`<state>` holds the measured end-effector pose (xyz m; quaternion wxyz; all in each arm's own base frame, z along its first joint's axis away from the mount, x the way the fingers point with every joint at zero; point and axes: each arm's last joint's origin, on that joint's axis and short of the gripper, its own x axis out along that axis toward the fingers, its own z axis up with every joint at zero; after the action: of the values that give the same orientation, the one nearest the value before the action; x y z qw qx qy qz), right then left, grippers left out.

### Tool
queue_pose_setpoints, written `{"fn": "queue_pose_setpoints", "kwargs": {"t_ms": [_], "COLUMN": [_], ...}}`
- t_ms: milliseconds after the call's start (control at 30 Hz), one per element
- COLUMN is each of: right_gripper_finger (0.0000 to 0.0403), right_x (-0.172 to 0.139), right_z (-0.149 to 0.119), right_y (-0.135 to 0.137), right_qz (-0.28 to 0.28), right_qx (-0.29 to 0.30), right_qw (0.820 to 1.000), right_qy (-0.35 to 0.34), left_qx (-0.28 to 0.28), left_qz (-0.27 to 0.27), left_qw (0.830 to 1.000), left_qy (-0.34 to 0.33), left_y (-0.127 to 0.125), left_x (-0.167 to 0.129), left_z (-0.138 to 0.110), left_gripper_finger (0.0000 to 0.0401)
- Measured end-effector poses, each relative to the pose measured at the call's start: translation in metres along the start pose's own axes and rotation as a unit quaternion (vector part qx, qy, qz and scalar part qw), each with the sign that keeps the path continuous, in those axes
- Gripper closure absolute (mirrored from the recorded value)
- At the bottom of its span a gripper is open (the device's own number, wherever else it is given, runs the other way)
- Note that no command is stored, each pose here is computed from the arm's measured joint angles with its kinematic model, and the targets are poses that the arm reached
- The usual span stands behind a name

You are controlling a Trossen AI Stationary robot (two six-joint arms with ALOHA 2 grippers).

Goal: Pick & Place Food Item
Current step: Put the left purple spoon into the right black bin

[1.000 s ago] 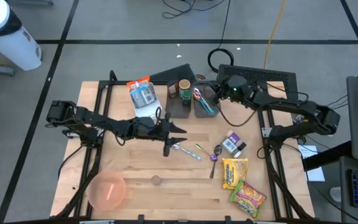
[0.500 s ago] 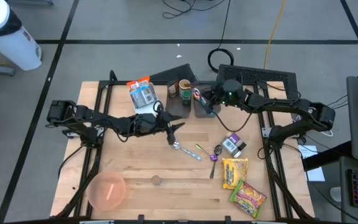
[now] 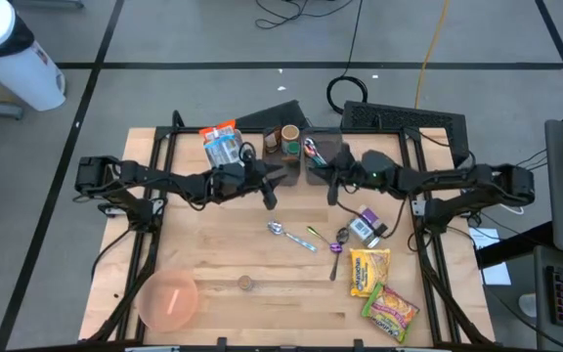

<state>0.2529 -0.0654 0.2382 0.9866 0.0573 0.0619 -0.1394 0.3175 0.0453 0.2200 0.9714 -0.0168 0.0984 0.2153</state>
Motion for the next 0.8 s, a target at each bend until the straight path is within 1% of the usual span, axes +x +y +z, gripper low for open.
{"fn": "queue_pose_setpoints", "kwargs": {"t_ms": [67, 267, 333, 800], "right_gripper_finger": [0.0403, 0.0403, 0.0403, 0.0403], "right_x": [-0.004, -0.01, -0.011, -0.011], "right_z": [-0.003, -0.013, -0.015, -0.015], "right_y": [0.004, 0.008, 0.009, 0.02], "right_qz": [0.009, 0.021, 0.024, 0.046], "right_qx": [0.004, 0.008, 0.011, -0.001], "right_qw": [1.0, 1.0, 0.999, 0.999], "right_qy": [-0.013, -0.021, -0.019, -0.02], "left_qx": [0.007, 0.026, 0.025, 0.02], "left_qz": [-0.002, -0.058, -0.066, -0.068], "left_qw": [1.0, 0.997, 0.996, 0.995], "left_qy": [-0.012, -0.045, -0.053, -0.07], "left_y": [0.0, -0.004, -0.004, -0.004], "left_x": [0.0, -0.001, -0.001, -0.002], "left_z": [0.002, 0.009, 0.01, 0.014], "left_gripper_finger": [0.0249, 0.0249, 0.0249, 0.0249]}}
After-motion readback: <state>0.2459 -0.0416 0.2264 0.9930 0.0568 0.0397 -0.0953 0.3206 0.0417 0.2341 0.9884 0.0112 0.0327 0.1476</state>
